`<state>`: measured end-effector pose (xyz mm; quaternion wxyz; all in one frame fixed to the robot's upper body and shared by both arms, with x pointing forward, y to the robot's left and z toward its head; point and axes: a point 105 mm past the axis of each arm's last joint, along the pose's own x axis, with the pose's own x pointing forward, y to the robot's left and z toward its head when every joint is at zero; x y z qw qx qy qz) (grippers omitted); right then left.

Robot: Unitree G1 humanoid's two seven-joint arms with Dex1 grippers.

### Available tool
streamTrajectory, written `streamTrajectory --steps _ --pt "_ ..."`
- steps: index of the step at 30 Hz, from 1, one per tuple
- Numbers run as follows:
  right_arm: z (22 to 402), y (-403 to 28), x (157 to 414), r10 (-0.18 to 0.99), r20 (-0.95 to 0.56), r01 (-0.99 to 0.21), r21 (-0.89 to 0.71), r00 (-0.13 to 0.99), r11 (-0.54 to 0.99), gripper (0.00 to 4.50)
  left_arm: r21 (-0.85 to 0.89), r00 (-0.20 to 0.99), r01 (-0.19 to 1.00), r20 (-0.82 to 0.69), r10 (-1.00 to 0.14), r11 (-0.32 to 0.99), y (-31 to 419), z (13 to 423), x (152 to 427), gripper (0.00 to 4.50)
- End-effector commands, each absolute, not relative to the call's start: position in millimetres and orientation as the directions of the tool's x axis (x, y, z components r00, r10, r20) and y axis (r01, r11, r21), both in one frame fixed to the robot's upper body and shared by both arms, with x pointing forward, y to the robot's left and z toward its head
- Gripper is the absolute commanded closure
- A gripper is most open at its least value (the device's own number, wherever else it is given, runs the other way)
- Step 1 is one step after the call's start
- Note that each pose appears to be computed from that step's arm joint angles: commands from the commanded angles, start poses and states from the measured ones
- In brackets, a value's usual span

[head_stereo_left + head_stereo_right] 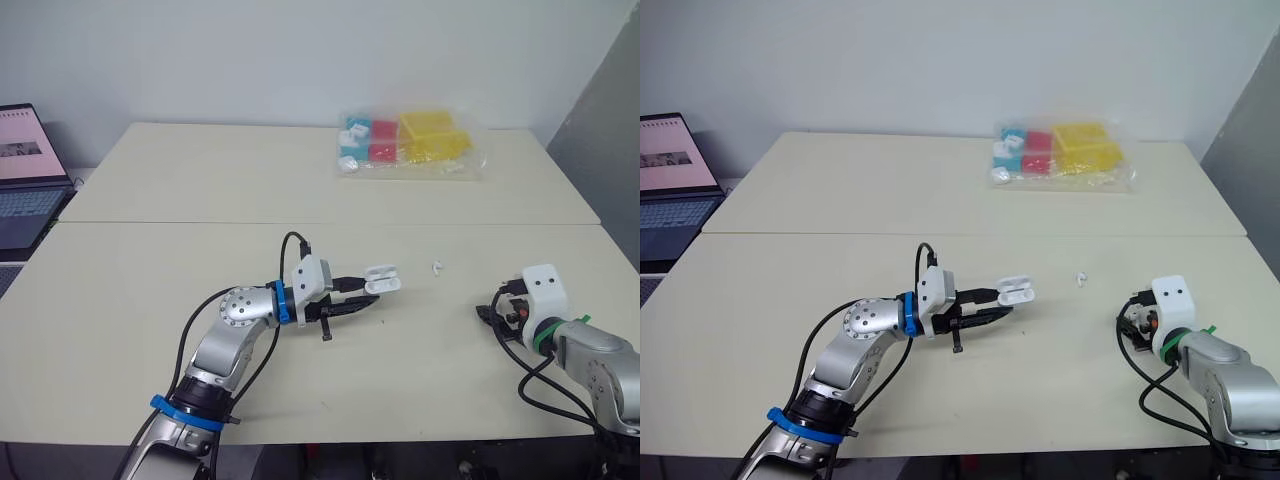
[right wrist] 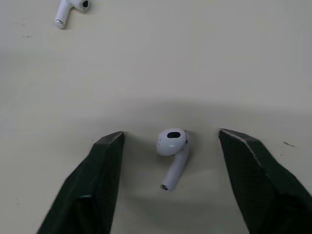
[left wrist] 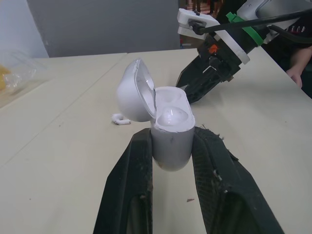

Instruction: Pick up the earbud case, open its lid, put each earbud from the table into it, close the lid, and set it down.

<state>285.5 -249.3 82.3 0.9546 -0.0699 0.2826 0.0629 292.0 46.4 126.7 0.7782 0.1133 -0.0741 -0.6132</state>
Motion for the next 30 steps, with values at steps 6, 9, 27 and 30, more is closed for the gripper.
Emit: streamTrajectory --steps 6,9,27,30 --pt "84.5 -252.3 283.3 0.06 -0.558 -0.14 -0.102 0.828 0.985 4.09 0.309 0.226 0.927 -0.007 -0.974 0.213 46.4 138.2 289.8 3.72" --pt "90.7 -250.6 284.0 0.086 -0.546 -0.166 -0.098 0.833 0.981 4.08 0.309 0.23 0.926 -0.012 -0.973 0.215 48.1 137.5 289.4 3.72" --pt "121.4 -241.7 262.8 0.516 -0.745 -0.906 -0.336 0.423 0.257 4.08 0.306 0.244 0.926 -0.037 -0.969 0.221 56.1 135.1 284.3 3.72" --pt "116.8 -255.1 265.2 0.471 -0.809 -0.936 -0.299 0.352 0.186 4.08 0.307 0.248 0.925 -0.043 -0.968 0.223 57.8 134.8 284.3 3.72"
